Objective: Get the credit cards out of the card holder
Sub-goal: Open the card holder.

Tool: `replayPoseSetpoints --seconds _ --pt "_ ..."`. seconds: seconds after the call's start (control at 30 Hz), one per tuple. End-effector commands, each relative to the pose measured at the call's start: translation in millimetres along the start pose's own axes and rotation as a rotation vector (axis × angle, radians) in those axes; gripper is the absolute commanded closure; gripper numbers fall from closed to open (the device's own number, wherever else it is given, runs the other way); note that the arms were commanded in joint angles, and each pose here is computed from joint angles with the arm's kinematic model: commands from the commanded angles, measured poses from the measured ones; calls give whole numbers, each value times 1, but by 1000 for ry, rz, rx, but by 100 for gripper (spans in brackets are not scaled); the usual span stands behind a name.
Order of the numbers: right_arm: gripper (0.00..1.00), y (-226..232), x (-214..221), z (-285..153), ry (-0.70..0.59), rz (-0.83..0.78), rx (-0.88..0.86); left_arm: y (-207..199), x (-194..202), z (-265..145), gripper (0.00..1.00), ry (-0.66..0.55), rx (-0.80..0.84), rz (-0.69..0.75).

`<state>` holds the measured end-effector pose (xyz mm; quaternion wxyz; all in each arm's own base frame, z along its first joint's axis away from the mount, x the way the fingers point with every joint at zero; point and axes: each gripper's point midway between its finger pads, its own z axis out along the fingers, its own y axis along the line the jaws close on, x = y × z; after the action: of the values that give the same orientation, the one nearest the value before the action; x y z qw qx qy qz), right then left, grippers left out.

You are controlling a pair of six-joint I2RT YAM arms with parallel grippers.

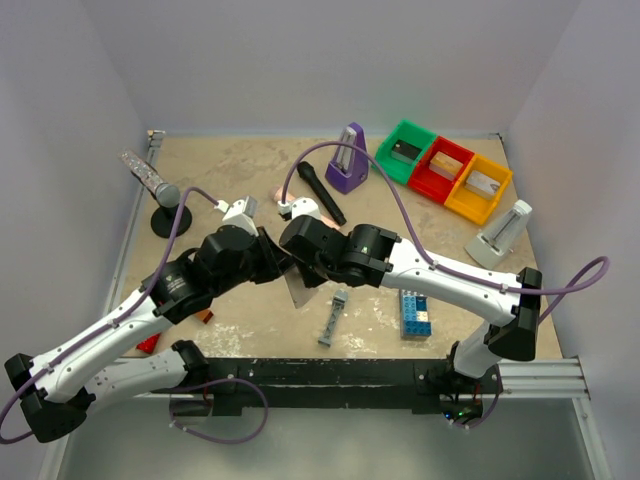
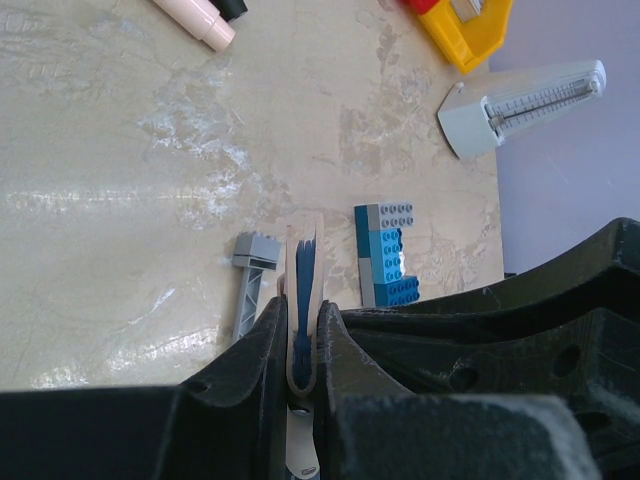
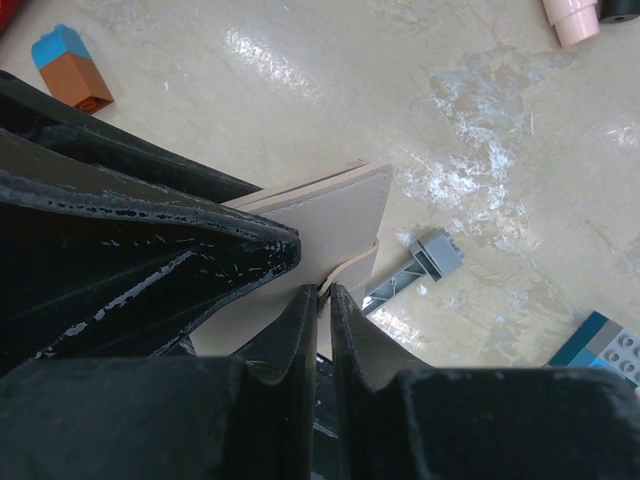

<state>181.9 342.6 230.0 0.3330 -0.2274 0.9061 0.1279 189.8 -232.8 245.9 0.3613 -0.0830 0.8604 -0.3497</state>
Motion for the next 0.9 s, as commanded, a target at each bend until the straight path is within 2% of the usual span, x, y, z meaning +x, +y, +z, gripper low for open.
replayPoseSetpoints --seconds 0.0,0.2,0.87 --pt "90 -21 2 9 9 -21 106 -51 -16 -23 100 -33 218 -72" --pt "100 -24 3 9 14 -20 112 -50 -17 -24 100 -34 215 -71" --pt "100 -37 5 6 5 4 140 -43 -18 -24 100 -51 183 -65"
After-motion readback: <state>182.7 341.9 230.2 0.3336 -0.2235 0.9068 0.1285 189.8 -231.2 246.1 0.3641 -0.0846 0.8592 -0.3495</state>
